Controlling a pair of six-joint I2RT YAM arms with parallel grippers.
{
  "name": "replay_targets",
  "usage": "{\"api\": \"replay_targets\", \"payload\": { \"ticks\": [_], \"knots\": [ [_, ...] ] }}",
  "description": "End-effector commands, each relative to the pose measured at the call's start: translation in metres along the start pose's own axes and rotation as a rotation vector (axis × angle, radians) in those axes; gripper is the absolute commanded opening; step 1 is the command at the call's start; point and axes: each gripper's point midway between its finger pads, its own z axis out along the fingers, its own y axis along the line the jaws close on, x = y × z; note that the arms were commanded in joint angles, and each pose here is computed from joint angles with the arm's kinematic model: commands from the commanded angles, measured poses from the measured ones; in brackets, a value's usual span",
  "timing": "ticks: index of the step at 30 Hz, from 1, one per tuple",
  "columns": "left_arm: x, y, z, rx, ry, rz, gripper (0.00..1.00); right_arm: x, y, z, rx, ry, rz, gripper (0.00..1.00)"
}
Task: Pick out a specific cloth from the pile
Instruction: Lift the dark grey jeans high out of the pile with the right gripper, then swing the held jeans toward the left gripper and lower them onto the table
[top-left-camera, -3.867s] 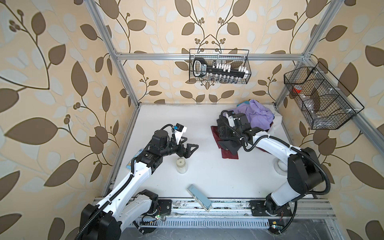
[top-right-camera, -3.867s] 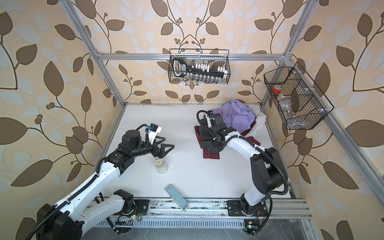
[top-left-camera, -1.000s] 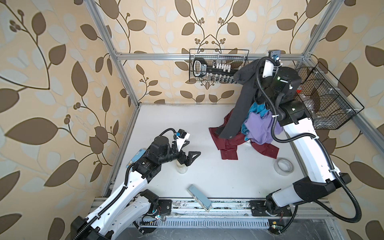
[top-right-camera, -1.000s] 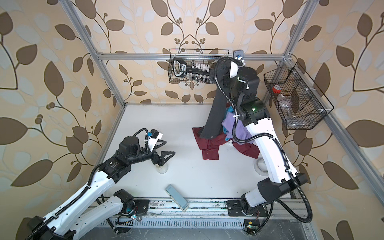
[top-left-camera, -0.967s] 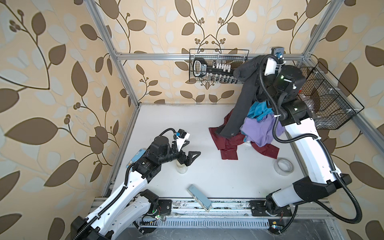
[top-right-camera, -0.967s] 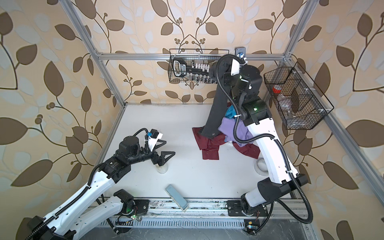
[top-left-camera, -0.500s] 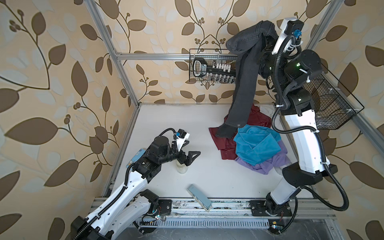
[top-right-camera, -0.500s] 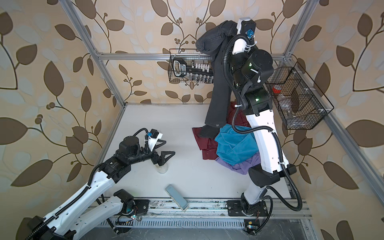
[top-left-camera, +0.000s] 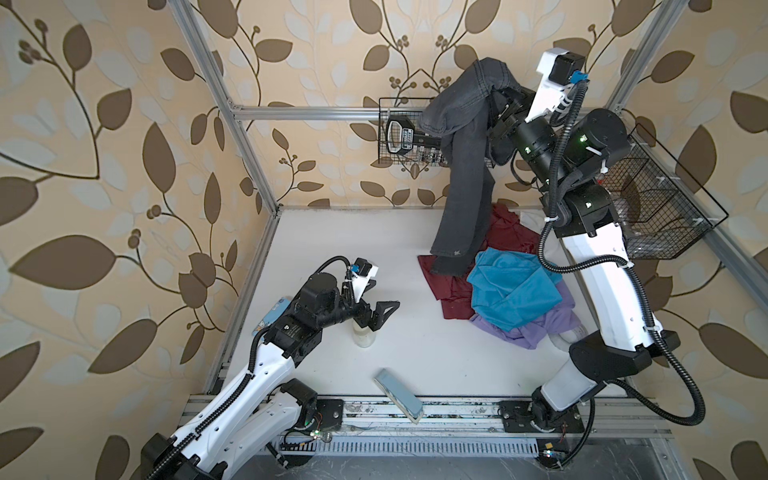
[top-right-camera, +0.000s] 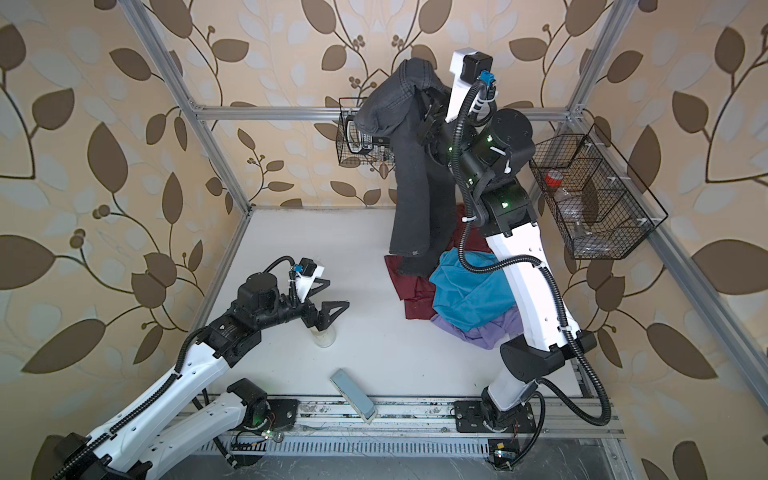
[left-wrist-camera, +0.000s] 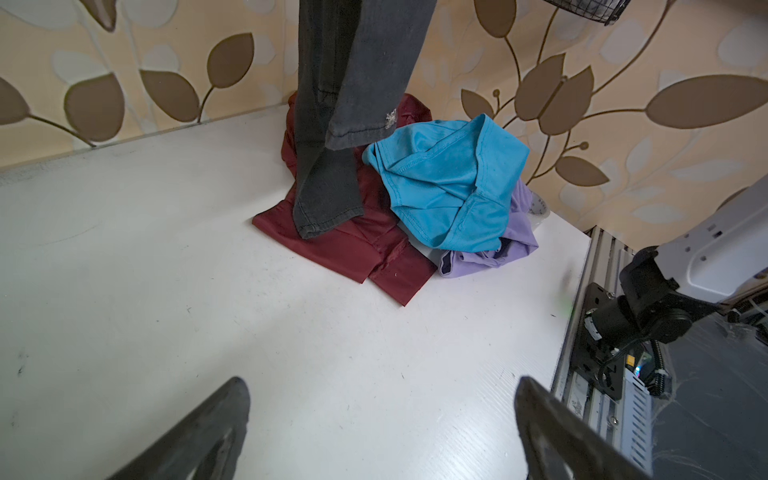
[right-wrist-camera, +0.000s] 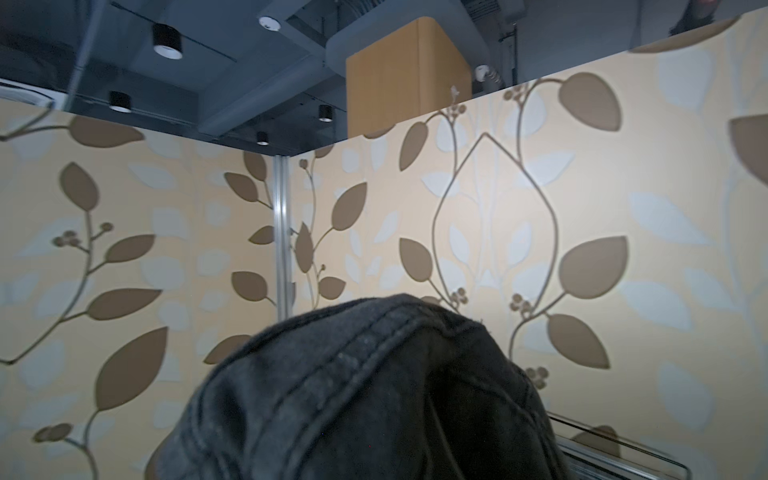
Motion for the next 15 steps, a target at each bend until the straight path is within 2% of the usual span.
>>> {"api": "replay_targets", "payload": {
  "ticks": [1, 7, 15],
  "knots": [
    [-0.003, -0.002, -0.003, -0.007, -0.025, 0.028, 0.99, -0.014, 0.047, -0.007, -0.212, -0.053, 0.102, 0.00],
    [-0.004, -0.001, -0.006, -0.022, -0.039, 0.036, 0.99, 0.071, 0.076, 0.015, -0.316, 0.112, 0.192, 0.00],
    [-0.004, 0.000, -0.008, -0.043, -0.049, 0.046, 0.99, 0.140, 0.084, 0.059, -0.360, 0.161, 0.218, 0.00]
  ]
}}
